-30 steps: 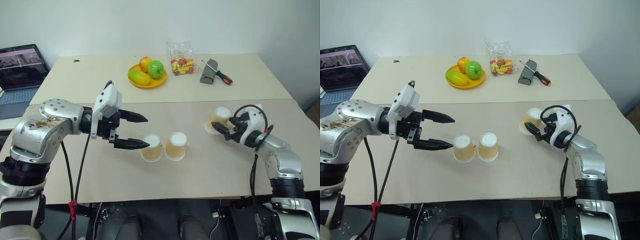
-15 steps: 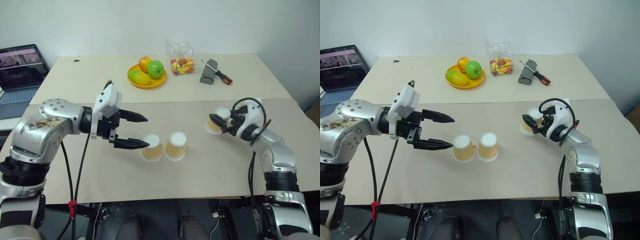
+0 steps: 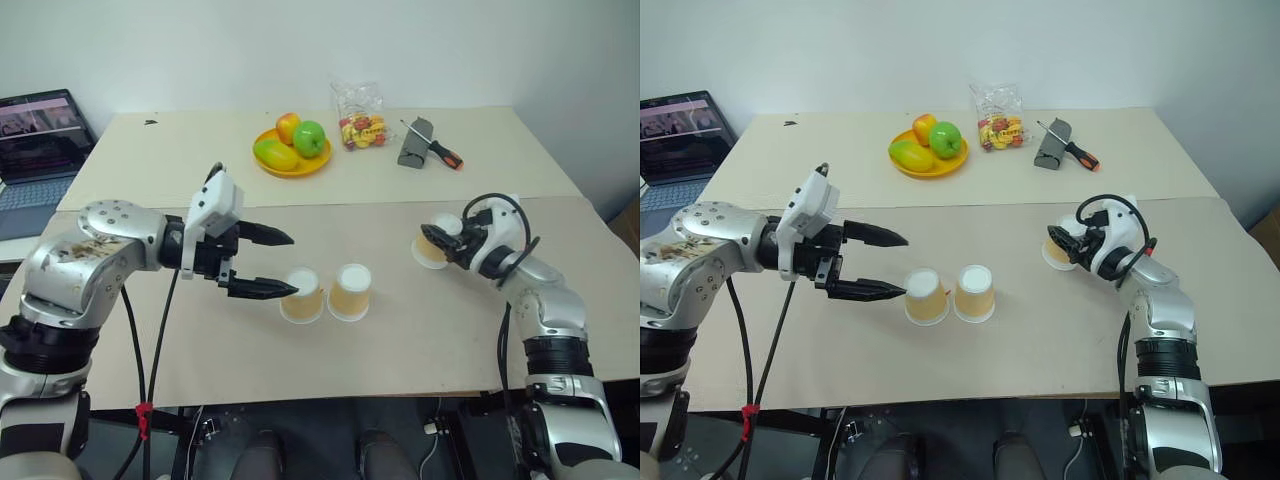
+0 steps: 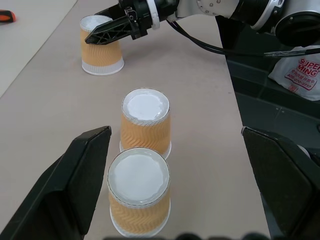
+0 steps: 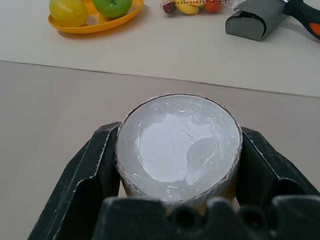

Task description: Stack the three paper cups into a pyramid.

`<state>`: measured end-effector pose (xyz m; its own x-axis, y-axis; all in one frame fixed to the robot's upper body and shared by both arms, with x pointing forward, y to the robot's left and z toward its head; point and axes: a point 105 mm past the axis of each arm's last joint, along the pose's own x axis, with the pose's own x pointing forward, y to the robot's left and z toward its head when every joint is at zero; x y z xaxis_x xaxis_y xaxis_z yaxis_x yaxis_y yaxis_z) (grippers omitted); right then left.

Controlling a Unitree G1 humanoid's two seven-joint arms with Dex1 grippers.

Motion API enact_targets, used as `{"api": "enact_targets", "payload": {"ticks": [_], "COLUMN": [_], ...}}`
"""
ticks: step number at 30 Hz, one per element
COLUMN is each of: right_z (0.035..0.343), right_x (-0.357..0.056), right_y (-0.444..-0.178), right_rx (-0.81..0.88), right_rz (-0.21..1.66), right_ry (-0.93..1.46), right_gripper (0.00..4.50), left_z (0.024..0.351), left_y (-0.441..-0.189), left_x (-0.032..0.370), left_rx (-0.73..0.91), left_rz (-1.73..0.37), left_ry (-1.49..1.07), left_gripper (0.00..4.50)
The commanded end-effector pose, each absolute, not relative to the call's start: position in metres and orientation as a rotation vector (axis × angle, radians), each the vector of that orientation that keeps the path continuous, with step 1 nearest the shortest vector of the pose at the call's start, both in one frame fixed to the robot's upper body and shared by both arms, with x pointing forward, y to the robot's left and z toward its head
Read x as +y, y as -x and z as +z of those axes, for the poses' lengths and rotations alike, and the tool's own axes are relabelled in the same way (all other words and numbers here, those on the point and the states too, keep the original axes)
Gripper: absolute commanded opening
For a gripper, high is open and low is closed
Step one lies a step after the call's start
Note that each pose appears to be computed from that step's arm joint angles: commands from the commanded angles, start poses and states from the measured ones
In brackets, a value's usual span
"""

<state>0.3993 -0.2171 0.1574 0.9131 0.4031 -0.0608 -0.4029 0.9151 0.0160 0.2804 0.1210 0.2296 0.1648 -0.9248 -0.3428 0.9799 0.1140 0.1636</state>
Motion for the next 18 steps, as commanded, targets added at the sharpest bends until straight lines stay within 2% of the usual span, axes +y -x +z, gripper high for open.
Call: {"api": "enact_targets", "payload": {"ticks": [1, 6, 10, 13, 18], "right_z": [0.180, 0.206, 0.250, 0.283, 0.308], "right_x": [-0.212, -0.198, -0.180, -0.172, -0.149], "right_y": [-0.400, -0.389, -0.360, -0.328, -0.293], "right_rx": [-0.008, -0.051, -0.107, -0.131, -0.138], "right_rz": [0.442, 0.532, 0.711, 0.885, 1.114], "right_ry": [0.025, 0.087, 0.193, 0.257, 0.303], "right_gripper": [2.76, 2.76, 2.76, 2.76, 2.76], "left_z": [0.236, 0.237, 0.241, 0.244, 0.243], "left_y": [-0.281, -0.281, -0.277, -0.273, -0.272], "left_x": [0.132, 0.146, 0.153, 0.159, 0.159], "left_rx": [0.147, 0.165, 0.177, 0.182, 0.183], "left_rz": [-1.371, -1.322, -1.304, -1.282, -1.273], "left_ry": [-0.433, -0.458, -0.474, -0.476, -0.472], "left_gripper": [4.50, 4.50, 4.50, 4.50, 4.50]}}
